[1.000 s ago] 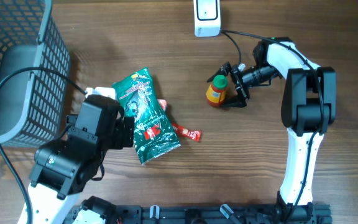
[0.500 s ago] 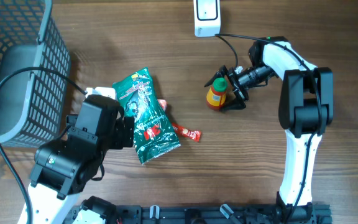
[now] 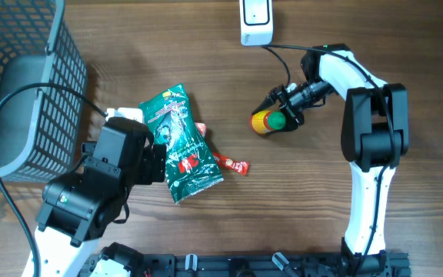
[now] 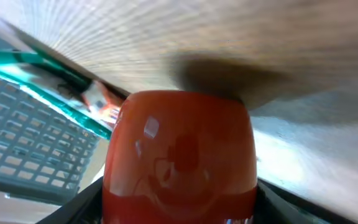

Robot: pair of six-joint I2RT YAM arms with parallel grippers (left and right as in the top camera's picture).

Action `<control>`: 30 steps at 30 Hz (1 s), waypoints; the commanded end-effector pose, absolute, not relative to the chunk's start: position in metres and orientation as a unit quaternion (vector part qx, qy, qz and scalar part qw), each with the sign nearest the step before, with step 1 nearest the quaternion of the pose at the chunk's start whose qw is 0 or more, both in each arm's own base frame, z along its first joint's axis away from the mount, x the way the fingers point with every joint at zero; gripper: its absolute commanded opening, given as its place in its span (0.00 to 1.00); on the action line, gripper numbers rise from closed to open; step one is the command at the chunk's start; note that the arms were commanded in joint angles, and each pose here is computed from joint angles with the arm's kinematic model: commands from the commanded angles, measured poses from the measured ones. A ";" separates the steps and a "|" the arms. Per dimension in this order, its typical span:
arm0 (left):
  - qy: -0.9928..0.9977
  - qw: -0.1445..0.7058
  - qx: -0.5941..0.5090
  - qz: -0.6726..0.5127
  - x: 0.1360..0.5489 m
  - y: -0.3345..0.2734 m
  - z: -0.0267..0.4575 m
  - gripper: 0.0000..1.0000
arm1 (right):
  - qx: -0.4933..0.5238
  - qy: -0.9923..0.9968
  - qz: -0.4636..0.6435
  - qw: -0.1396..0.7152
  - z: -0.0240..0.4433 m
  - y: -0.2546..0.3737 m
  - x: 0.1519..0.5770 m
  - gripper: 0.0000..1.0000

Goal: Scan the item barcode
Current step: 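Lift the sauce bottle and carry it to the white scanner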

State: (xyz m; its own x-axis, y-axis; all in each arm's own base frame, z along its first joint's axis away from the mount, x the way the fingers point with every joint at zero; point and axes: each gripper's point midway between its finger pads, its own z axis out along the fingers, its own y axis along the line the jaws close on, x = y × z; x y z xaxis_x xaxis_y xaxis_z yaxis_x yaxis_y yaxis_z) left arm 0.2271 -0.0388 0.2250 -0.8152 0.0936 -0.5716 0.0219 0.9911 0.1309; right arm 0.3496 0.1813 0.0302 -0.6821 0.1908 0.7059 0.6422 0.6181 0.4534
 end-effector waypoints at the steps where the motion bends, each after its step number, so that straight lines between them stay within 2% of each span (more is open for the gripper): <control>1: 0.949 0.305 0.035 0.064 0.228 -0.038 0.226 1.00 | -0.242 -0.858 -0.291 0.347 0.002 0.165 0.325 0.35; 5: 0.949 0.305 0.035 0.064 0.228 -0.038 0.226 1.00 | -0.243 -0.846 -0.313 0.357 0.029 0.169 0.323 0.36; 9: 0.949 0.305 0.035 0.064 0.228 -0.038 0.226 1.00 | -0.213 -0.810 -0.397 0.376 0.066 0.186 0.317 0.34; 13: 0.949 0.305 0.035 0.064 0.228 -0.038 0.226 1.00 | -0.213 -0.785 -0.446 0.373 0.080 0.202 0.323 0.34; 25: 0.949 0.305 0.035 0.064 0.228 -0.038 0.226 1.00 | -0.216 -0.661 -0.570 0.437 0.142 0.303 0.312 0.33; 30: 0.949 0.305 0.035 0.064 0.228 -0.038 0.226 1.00 | -0.255 -0.644 -0.527 0.492 0.143 0.316 0.300 0.33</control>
State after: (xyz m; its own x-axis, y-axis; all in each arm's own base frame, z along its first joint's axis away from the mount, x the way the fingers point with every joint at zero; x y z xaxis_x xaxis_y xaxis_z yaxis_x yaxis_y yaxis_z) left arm 0.2271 -0.0387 0.2250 -0.8151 0.0936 -0.5717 0.0217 0.9911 0.1312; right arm 0.2935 0.3109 0.1276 -0.4726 -0.1874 0.8611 0.7794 0.3671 0.5077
